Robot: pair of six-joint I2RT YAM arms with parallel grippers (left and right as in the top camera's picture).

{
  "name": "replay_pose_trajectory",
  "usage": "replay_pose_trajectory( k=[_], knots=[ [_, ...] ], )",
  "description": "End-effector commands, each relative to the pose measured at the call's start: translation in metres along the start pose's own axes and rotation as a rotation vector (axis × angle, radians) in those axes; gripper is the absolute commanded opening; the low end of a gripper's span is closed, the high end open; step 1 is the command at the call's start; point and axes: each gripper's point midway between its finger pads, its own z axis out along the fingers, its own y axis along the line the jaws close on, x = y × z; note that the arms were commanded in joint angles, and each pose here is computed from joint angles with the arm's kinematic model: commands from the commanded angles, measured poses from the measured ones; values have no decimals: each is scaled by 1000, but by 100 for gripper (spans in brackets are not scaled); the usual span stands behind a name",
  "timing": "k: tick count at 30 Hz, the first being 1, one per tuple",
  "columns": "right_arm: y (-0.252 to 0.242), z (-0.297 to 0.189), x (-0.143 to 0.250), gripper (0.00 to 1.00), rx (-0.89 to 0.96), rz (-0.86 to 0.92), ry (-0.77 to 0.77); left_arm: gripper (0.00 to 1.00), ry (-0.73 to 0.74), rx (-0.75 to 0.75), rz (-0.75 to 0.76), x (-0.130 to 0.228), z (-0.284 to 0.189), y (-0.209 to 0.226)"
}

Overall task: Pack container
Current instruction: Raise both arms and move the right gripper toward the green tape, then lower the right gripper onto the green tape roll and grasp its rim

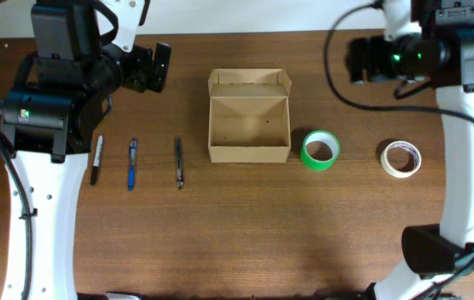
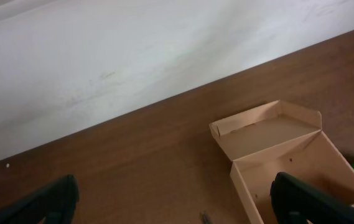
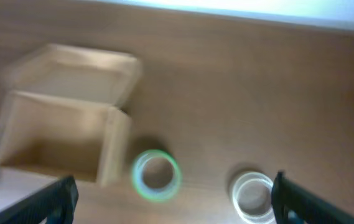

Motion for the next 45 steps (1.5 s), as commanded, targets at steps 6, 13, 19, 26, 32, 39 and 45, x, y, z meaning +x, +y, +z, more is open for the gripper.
replay_pose_trajectory(
  k=[6,13,19,26,32,39,45],
  knots=[
    [-19,93,57,99,98,74,378,99,-9,-11,-8,-4,-4,2],
    [0,139,78,99,40,60,467,99,13,-6,-8,2,-4,0],
    [12,167,118,99,21,72,583,99,17,-9,-8,2,-3,1],
    [34,190,149,100,25,61,643,99,24,-7,-8,4,0,1],
    [55,185,145,100,87,31,581,99,43,-3,-9,7,7,0],
    [28,166,144,100,195,19,541,99,69,3,2,12,19,-1],
    [10,145,156,97,211,56,528,99,70,4,9,13,20,-1]
  ],
)
